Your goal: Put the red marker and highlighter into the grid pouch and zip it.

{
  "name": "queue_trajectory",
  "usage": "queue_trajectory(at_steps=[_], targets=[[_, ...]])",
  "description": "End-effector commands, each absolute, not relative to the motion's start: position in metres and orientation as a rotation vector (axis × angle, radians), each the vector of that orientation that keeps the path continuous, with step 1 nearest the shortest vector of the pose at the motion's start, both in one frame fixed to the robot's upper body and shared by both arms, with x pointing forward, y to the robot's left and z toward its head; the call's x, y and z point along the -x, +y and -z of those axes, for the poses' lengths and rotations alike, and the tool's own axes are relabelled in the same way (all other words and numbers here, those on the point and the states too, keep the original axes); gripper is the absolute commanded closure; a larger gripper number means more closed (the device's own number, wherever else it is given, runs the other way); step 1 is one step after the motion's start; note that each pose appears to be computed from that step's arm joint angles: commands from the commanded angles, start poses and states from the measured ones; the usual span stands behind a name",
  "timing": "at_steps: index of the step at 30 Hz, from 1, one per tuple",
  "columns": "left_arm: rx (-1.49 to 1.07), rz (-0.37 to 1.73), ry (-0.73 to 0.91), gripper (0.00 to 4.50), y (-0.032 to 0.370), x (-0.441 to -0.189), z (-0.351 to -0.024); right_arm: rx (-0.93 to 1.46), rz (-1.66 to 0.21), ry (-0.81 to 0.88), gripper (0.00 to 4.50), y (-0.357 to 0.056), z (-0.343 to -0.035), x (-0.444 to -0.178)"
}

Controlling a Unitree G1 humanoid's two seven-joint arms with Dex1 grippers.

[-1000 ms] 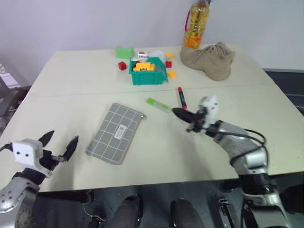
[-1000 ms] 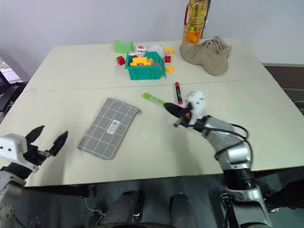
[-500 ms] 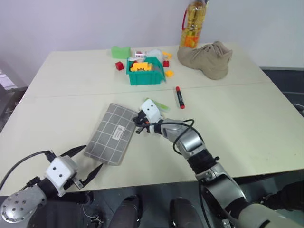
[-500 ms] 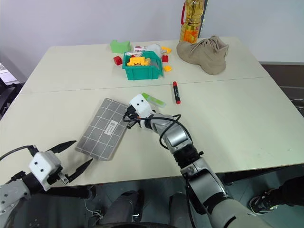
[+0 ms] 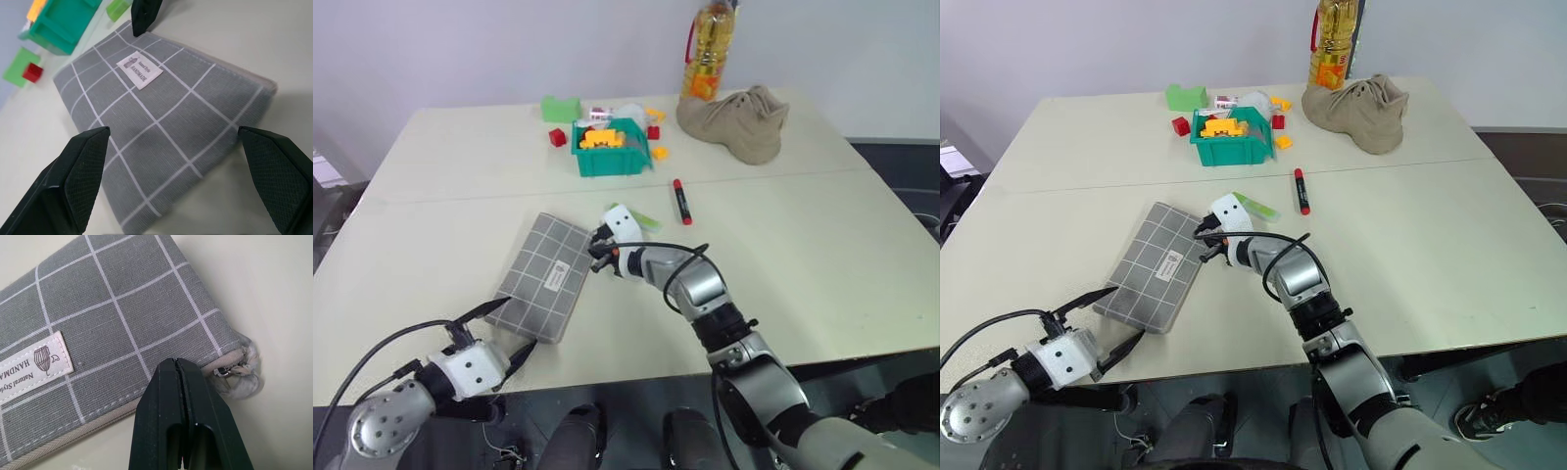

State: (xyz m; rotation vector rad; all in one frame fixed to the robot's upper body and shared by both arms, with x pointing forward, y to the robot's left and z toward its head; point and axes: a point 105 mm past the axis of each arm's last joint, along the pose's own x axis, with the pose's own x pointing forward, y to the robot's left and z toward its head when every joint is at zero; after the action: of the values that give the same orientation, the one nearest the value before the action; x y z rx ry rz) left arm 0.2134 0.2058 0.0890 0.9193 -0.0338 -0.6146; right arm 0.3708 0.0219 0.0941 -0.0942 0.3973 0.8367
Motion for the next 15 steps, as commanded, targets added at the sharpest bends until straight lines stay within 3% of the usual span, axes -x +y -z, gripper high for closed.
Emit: queue_trajectory(at_steps=[1, 9, 15], targets=[[-0.987, 0.587, -0.099, 0.00, 0.193, -0.221, -0.090, 0.090, -0.831, 0.426, 4.46, 0.023, -0.085, -0.365], [-0.998, 0.482, -0.171, 0.00, 0.171, -0.244, -0.091, 0.088, -0.828, 0.411, 4.46, 0.025, -0.087, -0.363], [-0.919, 0.509, -0.148, 0.00, 0.172, -0.237, -0.090, 0.089, -0.829, 0.406, 4.46, 0.026, -0.088, -0.362]])
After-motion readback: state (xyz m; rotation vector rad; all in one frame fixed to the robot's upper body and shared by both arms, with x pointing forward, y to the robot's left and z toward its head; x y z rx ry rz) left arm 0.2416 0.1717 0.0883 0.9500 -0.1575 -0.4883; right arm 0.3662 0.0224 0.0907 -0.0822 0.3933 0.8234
